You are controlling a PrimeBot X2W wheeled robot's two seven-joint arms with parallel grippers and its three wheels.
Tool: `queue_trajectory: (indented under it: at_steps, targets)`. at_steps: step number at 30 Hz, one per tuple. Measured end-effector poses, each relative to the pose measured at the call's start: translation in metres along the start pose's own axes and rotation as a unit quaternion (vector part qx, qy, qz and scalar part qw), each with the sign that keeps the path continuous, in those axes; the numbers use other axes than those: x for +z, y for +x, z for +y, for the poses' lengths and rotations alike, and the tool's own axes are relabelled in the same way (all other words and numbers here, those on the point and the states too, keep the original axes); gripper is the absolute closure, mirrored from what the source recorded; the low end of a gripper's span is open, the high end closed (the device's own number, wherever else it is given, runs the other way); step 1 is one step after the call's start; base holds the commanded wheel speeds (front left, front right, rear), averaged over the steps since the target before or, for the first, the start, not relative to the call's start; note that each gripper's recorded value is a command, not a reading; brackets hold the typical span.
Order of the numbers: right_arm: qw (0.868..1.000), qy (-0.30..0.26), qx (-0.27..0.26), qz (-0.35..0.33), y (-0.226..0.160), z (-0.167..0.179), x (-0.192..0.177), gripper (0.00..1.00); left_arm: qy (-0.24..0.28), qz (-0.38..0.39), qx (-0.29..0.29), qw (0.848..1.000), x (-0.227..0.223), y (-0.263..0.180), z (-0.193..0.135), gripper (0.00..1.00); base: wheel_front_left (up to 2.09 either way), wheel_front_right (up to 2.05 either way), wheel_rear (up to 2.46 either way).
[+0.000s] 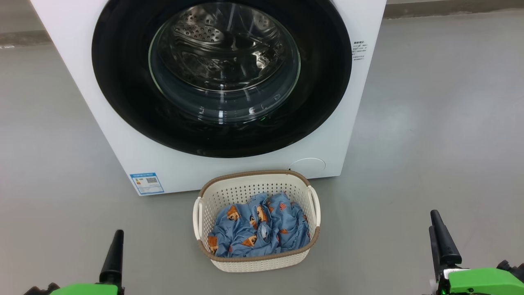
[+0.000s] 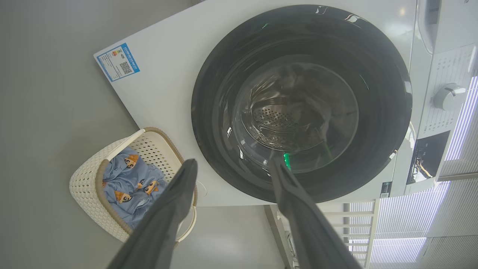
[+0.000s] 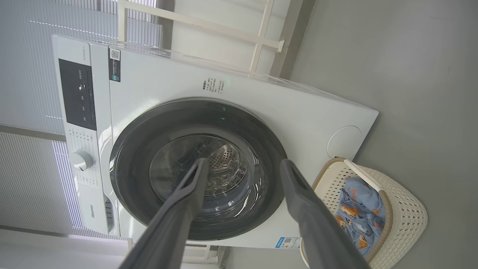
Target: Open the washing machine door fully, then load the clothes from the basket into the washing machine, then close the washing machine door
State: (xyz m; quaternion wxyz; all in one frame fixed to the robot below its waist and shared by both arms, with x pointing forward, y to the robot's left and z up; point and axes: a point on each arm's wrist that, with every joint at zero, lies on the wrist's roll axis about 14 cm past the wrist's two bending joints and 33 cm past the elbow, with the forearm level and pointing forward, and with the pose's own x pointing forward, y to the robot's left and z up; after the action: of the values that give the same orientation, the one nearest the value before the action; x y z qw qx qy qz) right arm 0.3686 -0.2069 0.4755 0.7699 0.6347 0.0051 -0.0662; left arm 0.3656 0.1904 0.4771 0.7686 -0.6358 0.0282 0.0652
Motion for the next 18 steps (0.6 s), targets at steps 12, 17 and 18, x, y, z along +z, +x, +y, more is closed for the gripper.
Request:
queue_trajectory:
  at_steps: [12,17,18]
  targets:
    - [0.996,-0.079,0.04,-0.012,0.006,0.026,0.003,0.0,0.063,-0.019,-0.006,0.998,0.006,0.0,-0.011,0.0,0.0,0.0,0.0]
    - [0.991,-0.119,0.051,-0.016,0.007,0.032,0.003,0.0,0.097,-0.026,-0.012,0.995,0.007,-0.001,-0.016,0.0,0.0,0.0,0.0]
    - [0.991,-0.125,0.053,-0.016,0.007,0.034,0.002,0.0,0.106,-0.026,-0.014,0.994,0.007,-0.001,-0.017,0.0,0.0,0.0,0.0]
